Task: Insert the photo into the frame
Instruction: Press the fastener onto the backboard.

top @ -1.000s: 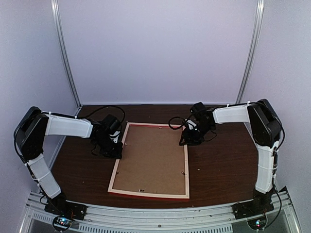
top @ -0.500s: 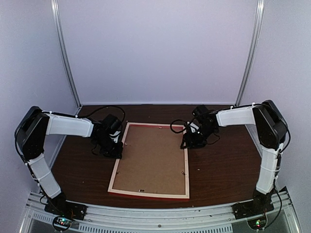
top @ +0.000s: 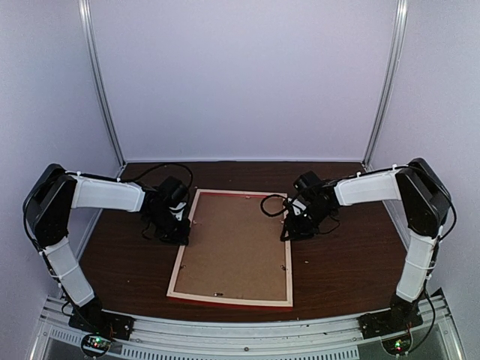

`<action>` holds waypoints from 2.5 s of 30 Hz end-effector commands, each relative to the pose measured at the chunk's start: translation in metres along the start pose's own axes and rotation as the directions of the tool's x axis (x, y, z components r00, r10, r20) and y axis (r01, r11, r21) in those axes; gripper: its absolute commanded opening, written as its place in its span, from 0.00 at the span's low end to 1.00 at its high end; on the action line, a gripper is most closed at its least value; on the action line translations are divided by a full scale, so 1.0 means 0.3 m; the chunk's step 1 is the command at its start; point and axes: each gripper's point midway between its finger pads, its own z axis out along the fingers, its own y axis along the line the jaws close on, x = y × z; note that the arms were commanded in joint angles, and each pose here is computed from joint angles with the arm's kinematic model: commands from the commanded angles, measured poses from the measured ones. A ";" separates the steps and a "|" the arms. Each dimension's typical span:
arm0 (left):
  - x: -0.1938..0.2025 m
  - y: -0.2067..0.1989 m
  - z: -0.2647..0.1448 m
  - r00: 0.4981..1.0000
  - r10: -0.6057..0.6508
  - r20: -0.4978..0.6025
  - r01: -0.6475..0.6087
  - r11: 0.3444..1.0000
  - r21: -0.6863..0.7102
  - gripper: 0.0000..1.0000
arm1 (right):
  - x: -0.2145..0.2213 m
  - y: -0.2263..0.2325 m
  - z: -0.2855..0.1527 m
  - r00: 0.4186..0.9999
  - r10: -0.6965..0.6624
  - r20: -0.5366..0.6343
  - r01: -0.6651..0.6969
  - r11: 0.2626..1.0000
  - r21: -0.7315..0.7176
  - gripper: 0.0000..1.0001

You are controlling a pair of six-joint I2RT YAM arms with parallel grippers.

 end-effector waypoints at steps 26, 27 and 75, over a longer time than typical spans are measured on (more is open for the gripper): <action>0.035 -0.065 0.055 1.000 -0.007 -0.007 0.007 1.000 0.022 0.25 | -0.045 -0.038 -0.066 0.998 -0.062 0.008 0.060 0.992 0.114 0.68; 0.034 -0.066 0.055 1.000 -0.007 -0.007 0.007 1.000 0.023 0.25 | -0.030 -0.030 -0.071 0.998 -0.066 0.008 0.065 0.992 0.106 0.69; 0.043 -0.081 0.084 0.999 0.014 -0.028 -0.013 0.999 0.030 0.25 | 0.225 -0.021 -0.030 0.957 -0.232 -0.174 0.250 0.964 0.093 0.41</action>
